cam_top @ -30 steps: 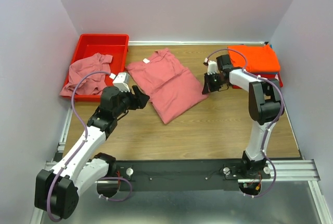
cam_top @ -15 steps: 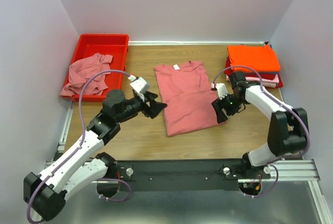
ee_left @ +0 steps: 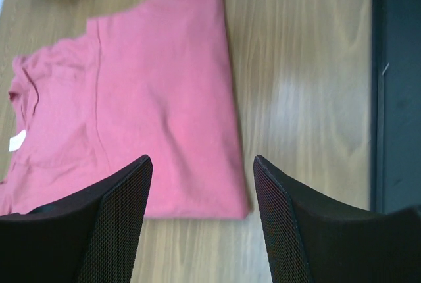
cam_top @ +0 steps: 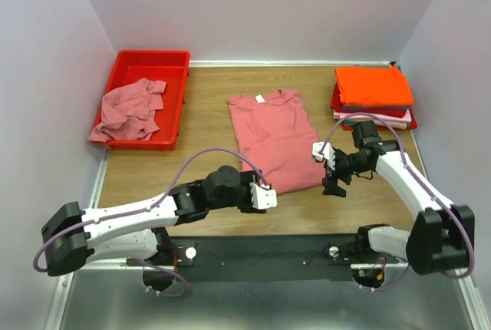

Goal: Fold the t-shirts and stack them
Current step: Fold the tshirt

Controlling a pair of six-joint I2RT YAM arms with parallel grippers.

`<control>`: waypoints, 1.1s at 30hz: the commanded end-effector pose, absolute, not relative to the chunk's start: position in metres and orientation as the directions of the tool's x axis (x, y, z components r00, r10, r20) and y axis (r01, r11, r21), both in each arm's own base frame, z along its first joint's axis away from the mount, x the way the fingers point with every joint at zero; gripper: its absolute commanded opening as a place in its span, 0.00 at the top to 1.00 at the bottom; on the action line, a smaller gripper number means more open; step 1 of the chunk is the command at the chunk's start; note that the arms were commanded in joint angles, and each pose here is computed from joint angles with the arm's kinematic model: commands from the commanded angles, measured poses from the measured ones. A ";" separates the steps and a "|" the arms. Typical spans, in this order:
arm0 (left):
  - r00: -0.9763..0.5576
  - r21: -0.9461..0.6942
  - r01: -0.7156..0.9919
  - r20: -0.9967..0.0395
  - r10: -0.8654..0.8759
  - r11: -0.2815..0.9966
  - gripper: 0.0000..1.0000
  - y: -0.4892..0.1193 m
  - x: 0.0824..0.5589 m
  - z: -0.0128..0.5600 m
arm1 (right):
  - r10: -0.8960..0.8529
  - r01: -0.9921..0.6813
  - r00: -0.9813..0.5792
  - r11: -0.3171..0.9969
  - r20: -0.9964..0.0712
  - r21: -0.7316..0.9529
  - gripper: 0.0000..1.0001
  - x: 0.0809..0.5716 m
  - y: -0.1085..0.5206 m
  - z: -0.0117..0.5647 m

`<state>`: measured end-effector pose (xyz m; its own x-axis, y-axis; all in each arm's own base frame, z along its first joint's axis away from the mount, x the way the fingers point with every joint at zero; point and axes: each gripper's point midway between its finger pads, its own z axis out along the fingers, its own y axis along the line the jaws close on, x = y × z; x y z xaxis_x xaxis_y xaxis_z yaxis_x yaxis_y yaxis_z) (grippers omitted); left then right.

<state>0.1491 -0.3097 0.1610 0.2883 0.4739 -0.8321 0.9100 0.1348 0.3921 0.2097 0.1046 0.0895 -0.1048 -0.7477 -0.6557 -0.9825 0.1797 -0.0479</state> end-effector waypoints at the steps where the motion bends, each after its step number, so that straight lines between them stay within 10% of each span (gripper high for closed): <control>1: 0.407 0.571 0.818 -0.665 0.626 0.075 0.29 -0.296 0.172 0.128 | -0.697 -0.992 0.047 0.051 -0.716 -0.115 0.00 0.230 0.122 0.087; 22: 0.368 0.476 0.869 -0.438 0.820 -0.136 0.35 -0.288 0.175 0.010 | -0.687 -0.991 0.055 0.049 -0.724 -0.122 0.04 0.259 0.127 0.077; 33: 0.340 0.442 0.887 -0.433 0.835 -0.132 0.94 -0.291 0.178 0.007 | -0.767 -0.984 0.177 -0.114 -0.617 -0.140 0.03 0.236 0.110 0.036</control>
